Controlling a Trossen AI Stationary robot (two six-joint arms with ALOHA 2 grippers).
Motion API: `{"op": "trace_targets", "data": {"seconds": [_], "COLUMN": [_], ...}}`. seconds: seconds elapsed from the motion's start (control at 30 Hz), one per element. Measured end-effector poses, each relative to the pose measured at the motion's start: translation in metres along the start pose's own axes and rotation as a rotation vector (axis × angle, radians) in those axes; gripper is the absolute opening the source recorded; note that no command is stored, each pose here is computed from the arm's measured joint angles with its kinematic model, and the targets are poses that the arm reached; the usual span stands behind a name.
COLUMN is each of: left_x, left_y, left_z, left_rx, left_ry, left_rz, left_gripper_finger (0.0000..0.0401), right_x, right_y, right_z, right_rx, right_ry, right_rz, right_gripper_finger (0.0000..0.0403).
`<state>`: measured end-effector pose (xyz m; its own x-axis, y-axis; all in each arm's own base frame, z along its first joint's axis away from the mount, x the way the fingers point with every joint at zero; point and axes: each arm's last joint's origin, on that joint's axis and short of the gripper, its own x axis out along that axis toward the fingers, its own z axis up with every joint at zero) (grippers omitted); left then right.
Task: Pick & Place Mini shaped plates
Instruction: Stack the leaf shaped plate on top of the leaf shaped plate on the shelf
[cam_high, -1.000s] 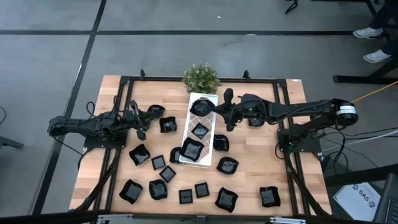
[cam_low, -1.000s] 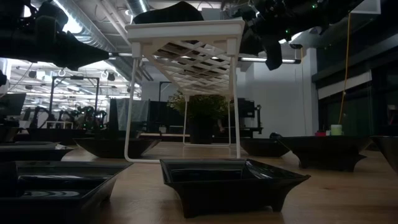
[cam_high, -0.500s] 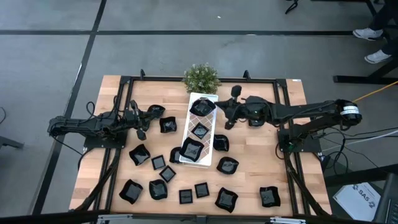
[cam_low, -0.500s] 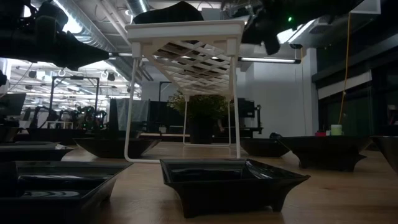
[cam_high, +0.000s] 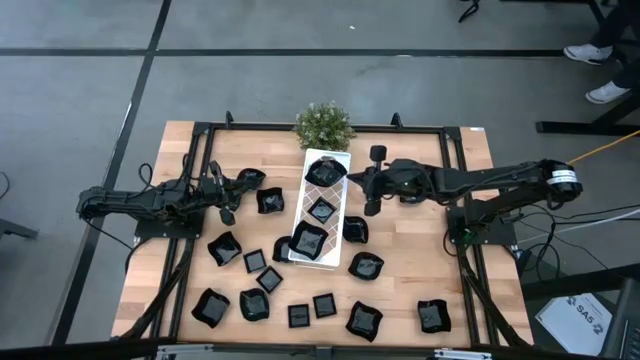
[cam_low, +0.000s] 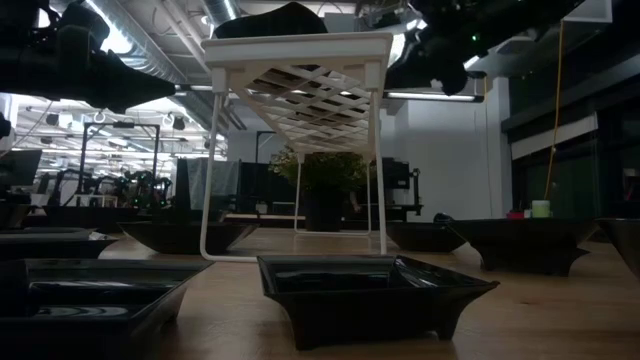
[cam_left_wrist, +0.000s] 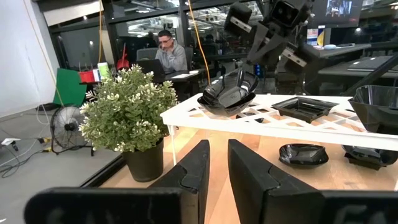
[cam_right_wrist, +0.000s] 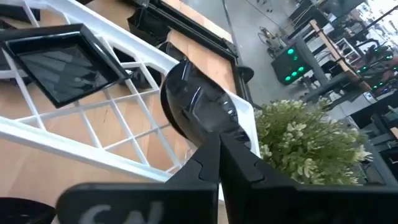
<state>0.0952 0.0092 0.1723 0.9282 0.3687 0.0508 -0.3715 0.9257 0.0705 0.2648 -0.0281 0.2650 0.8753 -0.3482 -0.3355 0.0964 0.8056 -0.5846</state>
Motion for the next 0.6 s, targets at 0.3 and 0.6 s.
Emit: {"op": "trace_targets", "data": {"seconds": [0.3,0.6], "left_x": [0.0,0.0], "left_y": [0.0,0.0], "left_z": [0.0,0.0], "left_rx": [0.0,0.0], "left_ry": [0.0,0.0], "left_rz": [0.0,0.0], "left_gripper_finger": [0.0053,0.0055], "right_x": [0.022,0.018], "right_y": [0.002,-0.003], "right_z": [-0.014,-0.01], "right_rx": [-0.011,-0.027], "right_ry": [0.053,0.021], "right_rz": [0.022,-0.009], "right_gripper_finger": [0.0005,0.0005]}}
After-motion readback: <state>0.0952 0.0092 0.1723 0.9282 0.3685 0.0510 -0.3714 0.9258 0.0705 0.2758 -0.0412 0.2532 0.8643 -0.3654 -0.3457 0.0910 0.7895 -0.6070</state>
